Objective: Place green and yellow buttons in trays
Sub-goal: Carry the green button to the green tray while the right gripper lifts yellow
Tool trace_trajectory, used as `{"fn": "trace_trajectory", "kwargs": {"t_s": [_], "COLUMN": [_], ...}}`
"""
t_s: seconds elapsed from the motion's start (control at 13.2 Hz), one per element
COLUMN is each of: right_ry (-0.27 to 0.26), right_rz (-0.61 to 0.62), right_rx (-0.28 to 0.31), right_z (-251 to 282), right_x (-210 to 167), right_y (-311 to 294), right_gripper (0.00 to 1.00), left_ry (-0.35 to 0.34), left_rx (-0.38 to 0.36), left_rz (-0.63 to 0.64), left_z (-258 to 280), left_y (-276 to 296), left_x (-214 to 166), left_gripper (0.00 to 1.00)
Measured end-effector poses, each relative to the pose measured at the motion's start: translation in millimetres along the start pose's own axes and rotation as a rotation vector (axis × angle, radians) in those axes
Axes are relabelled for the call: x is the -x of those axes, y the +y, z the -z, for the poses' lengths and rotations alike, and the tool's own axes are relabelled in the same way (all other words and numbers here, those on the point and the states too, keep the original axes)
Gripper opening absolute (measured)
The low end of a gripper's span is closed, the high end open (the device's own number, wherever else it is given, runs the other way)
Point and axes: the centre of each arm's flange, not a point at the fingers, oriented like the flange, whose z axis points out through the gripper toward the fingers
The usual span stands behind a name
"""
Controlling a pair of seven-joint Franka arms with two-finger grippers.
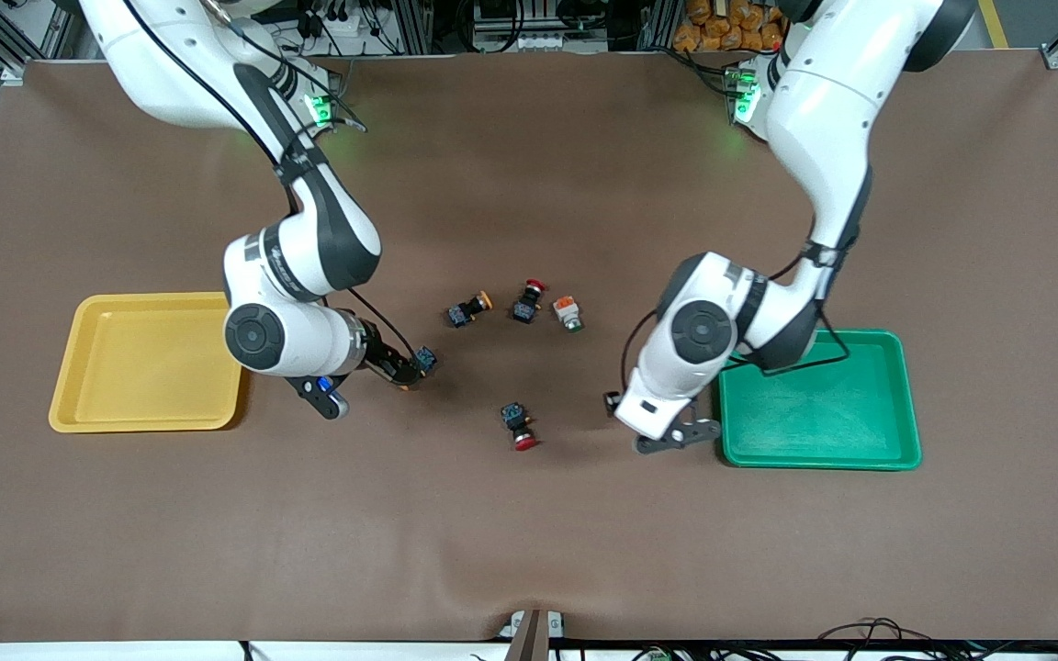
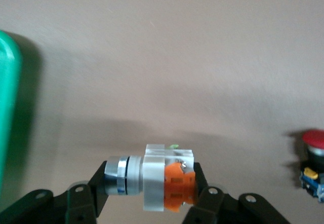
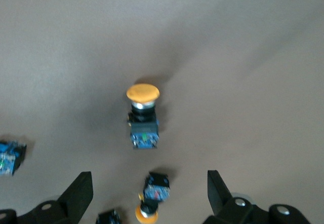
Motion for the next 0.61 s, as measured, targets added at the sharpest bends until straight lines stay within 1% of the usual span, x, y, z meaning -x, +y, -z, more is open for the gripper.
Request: {"fn": "trace_trajectory", "kwargs": {"t_s": [0.3, 0.53, 0.61], "right_ry": [0.029, 0.060, 0.074], "right_rz": [-0.009, 0.016, 0.019], "right_rx": [-0.027, -0.037, -0.041], "right_z": [-43.9, -75.5, -85.3], "right_x": [-12.1, -2.1, -2.0], "right_y": [-8.2, -18.0, -17.2], "right_gripper": [1.00, 1.00, 0.97], "left_ry": [-0.010, -0.022, -0.030], "left_rx": [-0.022, -0.037, -0.044], "left_rz": [0.085, 0.166, 0.188], "left_z": [15.3, 11.1, 7.9], "left_y": [-53.2, -107.1, -124.3], "left_x": [-38.4, -68.2, -75.0], "left_gripper": [0.66, 0.66, 0.66]}}
